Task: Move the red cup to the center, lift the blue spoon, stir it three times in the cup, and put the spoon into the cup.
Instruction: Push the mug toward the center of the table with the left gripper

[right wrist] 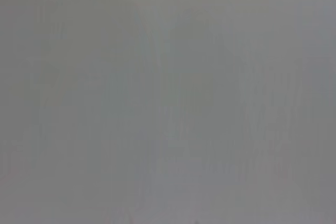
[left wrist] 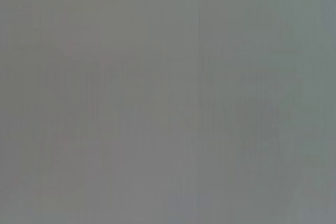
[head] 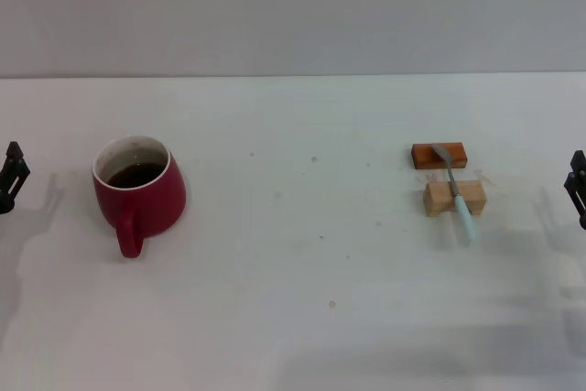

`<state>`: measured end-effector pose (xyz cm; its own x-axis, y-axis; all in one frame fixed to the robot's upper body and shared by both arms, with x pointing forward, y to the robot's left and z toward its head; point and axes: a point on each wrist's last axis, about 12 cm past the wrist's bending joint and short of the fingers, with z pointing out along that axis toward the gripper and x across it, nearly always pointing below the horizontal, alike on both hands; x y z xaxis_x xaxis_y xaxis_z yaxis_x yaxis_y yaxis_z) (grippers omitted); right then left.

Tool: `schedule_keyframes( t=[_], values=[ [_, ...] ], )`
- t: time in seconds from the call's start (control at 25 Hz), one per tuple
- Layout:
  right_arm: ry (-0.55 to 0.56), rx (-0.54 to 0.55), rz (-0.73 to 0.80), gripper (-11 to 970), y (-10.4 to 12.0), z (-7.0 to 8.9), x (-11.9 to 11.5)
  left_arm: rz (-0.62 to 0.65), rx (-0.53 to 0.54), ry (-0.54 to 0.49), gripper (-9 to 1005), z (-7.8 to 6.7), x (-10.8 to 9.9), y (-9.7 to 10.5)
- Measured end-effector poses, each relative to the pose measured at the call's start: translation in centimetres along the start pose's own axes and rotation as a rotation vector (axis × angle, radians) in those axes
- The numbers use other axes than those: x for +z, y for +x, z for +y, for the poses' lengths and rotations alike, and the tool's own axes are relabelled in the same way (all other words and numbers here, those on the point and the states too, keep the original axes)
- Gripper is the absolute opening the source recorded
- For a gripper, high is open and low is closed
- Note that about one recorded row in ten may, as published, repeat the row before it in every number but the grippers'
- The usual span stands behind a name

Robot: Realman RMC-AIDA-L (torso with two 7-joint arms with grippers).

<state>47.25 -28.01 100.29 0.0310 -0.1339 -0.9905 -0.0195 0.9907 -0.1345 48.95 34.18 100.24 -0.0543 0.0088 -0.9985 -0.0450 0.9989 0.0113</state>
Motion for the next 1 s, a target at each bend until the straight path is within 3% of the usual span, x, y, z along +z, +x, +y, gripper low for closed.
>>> schedule_keyframes(
  t=[0.72, 0.96, 1.0],
  values=[
    [-0.004, 0.0, -0.004, 738, -0.09, 0.05, 0.11, 0.008, 0.007, 0.018, 796, -0.27, 0.05, 0.1],
    [-0.006, 0.0, -0.007, 738, -0.16, 0.08, 0.22, 0.004, 0.036, 0.022, 562, -0.43, 0.25, 0.0],
    [-0.005, 0.0, -0.007, 738, -0.15, 0.07, 0.22, 0.003, 0.053, 0.024, 451, -0.5, 0.3, -0.02]
  ],
)
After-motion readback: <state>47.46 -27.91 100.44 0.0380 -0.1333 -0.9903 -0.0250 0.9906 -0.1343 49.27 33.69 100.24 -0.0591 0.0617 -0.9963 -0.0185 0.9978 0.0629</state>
